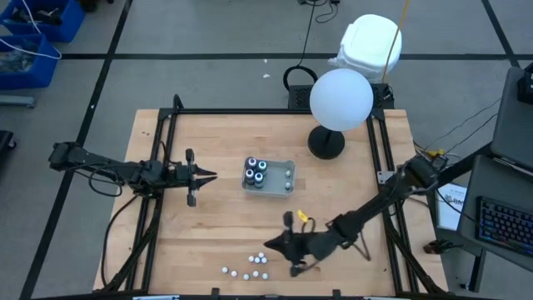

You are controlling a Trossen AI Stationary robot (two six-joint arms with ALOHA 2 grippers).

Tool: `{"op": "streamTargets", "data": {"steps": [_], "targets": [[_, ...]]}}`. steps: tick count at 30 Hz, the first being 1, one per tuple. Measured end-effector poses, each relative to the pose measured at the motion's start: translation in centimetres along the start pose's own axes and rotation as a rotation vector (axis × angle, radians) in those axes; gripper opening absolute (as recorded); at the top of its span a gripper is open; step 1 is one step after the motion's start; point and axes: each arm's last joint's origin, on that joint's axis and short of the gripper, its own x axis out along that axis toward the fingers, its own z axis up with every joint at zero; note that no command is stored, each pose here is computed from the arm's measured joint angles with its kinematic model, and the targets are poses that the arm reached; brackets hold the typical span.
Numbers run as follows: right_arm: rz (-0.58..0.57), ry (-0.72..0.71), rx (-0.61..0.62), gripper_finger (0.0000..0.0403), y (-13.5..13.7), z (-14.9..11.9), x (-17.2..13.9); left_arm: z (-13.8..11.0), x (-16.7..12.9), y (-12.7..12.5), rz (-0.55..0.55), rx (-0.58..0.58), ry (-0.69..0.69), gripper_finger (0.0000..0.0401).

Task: Pick & Place food coloring
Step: Put the small green food coloring bottle into the gray bin

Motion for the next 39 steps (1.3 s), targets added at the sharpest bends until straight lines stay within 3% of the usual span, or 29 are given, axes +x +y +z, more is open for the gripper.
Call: {"op": "streamTargets", "data": {"steps": [5,11,17,22,26,29,35,39], "targets": [[0.103,0.037,0.090,0.0000,-0.2,-0.3,2.3,0.0,0.0,0.0,0.000,0.000,0.001,0.0051],[0.290,0.081,0.137,0.0027,0.4,-1.1,2.4,0.0,0.0,0.0,0.000,-0.002,0.002,0.0051],[0.317,0.154,0.140,0.0086,1.9,-3.1,1.3,-0.2,0.0,0.0,-0.002,-0.001,0.018,0.0051],[0.212,0.115,0.076,0.0137,2.3,-3.6,0.8,-0.2,0.0,0.0,-0.002,-0.004,0.017,0.0051],[0.201,0.087,0.070,0.0166,2.0,-3.7,1.1,-0.2,0.0,0.0,-0.002,-0.013,0.017,0.0051],[0.218,0.093,0.068,0.0178,2.1,-3.9,1.2,-0.2,0.0,0.0,-0.002,-0.013,0.017,0.0051],[0.370,0.009,0.107,0.0184,2.4,-3.2,1.2,-0.3,0.0,0.0,-0.004,-0.011,0.028,0.0051],[0.377,-0.010,0.127,0.0180,2.6,-2.9,1.1,-0.3,0.0,0.0,-0.003,-0.013,0.029,0.0051]]}}
